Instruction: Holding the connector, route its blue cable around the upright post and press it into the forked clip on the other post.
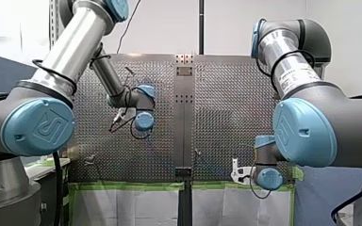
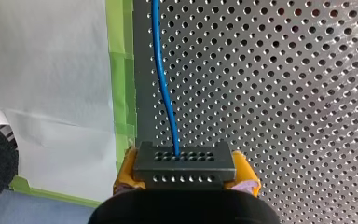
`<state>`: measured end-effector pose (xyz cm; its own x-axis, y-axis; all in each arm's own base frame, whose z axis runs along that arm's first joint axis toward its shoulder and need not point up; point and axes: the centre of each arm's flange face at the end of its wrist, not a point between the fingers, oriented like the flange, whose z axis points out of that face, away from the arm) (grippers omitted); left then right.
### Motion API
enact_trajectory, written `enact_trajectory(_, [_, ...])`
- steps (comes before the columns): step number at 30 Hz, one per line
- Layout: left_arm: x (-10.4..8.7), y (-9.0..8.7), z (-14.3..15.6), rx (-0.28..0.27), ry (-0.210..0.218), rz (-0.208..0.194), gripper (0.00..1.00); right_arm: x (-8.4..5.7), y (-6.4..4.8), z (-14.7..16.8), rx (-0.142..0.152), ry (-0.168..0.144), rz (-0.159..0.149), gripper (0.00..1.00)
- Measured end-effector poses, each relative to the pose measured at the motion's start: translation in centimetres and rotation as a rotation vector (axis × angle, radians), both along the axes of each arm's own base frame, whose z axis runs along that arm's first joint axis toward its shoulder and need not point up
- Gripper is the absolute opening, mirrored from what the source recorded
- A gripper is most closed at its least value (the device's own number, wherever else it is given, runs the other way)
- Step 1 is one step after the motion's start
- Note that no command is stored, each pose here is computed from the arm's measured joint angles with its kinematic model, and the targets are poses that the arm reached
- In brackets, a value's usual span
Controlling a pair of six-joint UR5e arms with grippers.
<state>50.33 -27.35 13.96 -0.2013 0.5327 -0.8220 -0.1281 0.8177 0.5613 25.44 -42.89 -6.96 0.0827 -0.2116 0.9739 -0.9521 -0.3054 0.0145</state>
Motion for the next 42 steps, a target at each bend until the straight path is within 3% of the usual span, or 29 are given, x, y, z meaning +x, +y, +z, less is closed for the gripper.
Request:
enact_trajectory(6, [0.4,-0.2,-2.1,0.017,0.019,0.006,0.99,0.3,0.1,0.0,0.000,-0.002,0.009,0.00])
enact_trajectory(16, [0.4,-1.0,-5.2,0.029,0.048,-0.023,0.99,0.3,0.1,0.0,-0.001,-0.004,0.012,0.00])
enact_trajectory(34, [0.3,-5.6,-11.3,0.046,0.087,-0.096,0.99,0.5,0.3,0.0,-0.001,-0.004,0.016,0.00])
enact_trajectory(42, [-1.4,-5.9,-15.5,0.076,0.165,-0.109,0.99,0.5,0.3,0.0,-0.001,-0.004,0.015,0.00])
